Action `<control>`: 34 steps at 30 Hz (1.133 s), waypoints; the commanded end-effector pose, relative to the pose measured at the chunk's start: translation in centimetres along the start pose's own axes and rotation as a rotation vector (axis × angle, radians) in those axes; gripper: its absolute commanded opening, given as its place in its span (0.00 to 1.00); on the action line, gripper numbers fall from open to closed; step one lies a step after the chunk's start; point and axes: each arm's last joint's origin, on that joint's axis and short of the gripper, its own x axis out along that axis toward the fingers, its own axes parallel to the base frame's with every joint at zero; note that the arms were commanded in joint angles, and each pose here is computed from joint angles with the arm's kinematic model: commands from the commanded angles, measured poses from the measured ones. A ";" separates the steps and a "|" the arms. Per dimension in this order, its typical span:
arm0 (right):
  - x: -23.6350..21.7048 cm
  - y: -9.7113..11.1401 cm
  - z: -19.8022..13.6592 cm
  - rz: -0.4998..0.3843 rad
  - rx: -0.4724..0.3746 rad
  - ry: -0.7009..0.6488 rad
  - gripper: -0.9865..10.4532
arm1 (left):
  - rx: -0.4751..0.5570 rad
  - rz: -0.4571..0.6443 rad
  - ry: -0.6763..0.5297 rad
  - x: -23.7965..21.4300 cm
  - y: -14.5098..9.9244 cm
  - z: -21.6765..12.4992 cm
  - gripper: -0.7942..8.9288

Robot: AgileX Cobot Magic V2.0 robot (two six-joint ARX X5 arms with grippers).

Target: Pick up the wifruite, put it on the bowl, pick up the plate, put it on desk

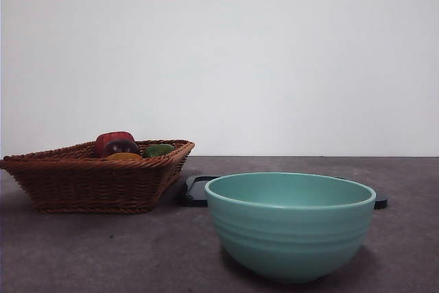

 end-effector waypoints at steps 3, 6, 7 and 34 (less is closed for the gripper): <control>-0.3 0.3 0.5 0.000 -0.047 -0.017 0.10 | 0.079 -0.020 -0.023 -0.1 -0.5 0.7 0.16; -0.3 0.3 0.5 -0.003 -0.058 -0.017 0.10 | 0.076 -0.019 -0.017 0.0 -0.4 0.7 0.33; -0.3 0.3 0.5 -0.003 -0.061 -0.018 0.10 | 0.080 -0.019 -0.016 0.0 -0.4 0.7 0.40; -0.3 0.1 0.6 -0.054 -0.071 -0.034 0.58 | 0.093 0.069 0.008 0.5 0.2 0.7 0.72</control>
